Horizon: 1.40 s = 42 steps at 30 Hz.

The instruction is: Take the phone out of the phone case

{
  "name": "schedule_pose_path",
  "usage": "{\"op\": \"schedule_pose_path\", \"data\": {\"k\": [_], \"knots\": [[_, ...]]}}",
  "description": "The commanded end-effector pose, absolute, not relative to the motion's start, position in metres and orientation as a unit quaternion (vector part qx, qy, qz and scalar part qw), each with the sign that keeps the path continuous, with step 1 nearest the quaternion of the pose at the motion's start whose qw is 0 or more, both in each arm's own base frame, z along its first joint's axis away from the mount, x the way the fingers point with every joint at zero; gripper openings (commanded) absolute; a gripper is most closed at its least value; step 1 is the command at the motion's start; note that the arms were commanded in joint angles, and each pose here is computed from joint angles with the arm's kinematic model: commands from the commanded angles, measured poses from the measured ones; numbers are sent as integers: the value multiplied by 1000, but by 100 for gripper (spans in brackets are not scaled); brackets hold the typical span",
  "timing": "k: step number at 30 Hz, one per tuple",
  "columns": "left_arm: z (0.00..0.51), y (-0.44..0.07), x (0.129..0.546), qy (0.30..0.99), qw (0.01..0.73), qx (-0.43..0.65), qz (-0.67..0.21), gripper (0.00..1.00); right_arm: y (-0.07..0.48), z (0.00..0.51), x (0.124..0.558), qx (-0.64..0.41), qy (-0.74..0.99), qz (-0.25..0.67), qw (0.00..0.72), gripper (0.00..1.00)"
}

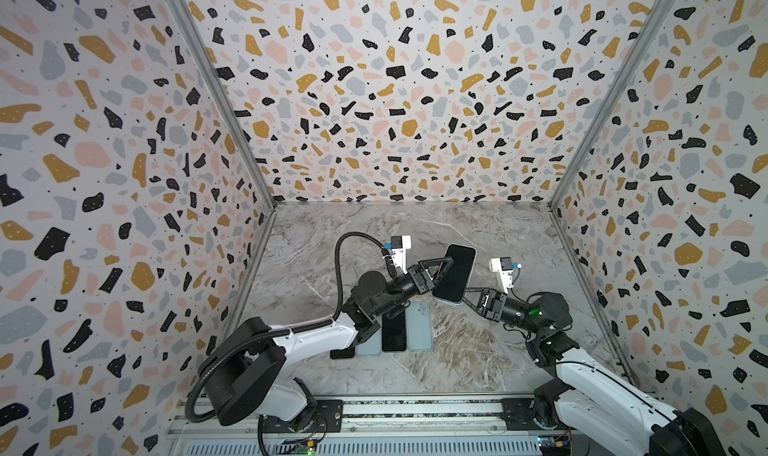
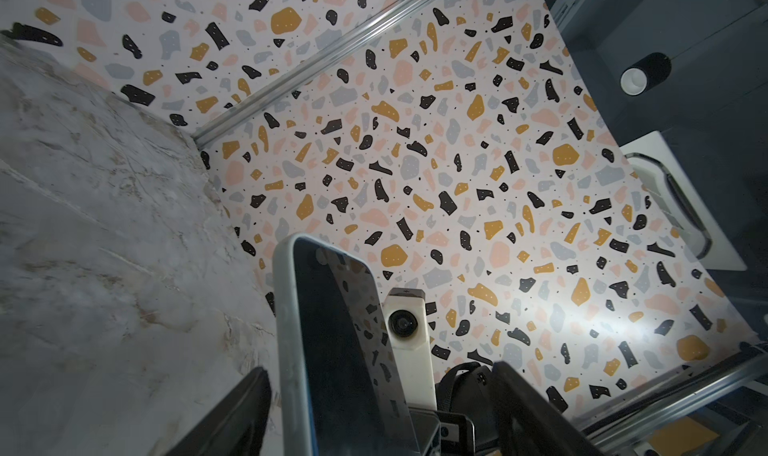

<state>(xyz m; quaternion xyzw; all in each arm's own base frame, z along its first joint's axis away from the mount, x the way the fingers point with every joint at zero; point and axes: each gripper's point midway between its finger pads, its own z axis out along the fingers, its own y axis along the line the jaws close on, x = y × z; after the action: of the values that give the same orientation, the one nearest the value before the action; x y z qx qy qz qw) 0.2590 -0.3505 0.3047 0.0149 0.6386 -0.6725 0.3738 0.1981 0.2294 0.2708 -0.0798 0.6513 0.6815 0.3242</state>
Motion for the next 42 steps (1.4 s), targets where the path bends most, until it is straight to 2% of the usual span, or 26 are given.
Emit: {"op": "schedule_pose_path", "data": {"k": [1, 4, 9, 11, 17, 22, 28, 34, 42], "knots": [[321, -341, 266, 652, 443, 42, -614, 87, 225, 293, 193, -97, 623, 691, 353, 0], [324, -327, 271, 675, 487, 56, -551, 89, 224, 294, 192, -98, 622, 692, 354, 0], [357, -303, 265, 664, 555, 94, -492, 90, 222, 294, 192, -96, 622, 691, 354, 0], [372, -299, 254, 654, 585, 135, -461, 91, 221, 294, 192, -95, 623, 692, 353, 0], [376, -307, 213, 640, 658, 286, -274, 91, 221, 295, 193, -94, 623, 692, 353, 0], [365, -315, 175, 570, 707, 391, -149, 91, 221, 297, 193, -96, 623, 692, 352, 0], [341, -332, 147, 482, 712, 510, -27, 90, 221, 297, 193, -97, 624, 692, 350, 0], [329, -341, 154, 457, 695, 553, 45, 87, 221, 298, 192, -100, 622, 693, 350, 0], [330, -347, 164, 459, 687, 557, 83, 84, 222, 298, 191, -101, 622, 694, 350, 0]]}}
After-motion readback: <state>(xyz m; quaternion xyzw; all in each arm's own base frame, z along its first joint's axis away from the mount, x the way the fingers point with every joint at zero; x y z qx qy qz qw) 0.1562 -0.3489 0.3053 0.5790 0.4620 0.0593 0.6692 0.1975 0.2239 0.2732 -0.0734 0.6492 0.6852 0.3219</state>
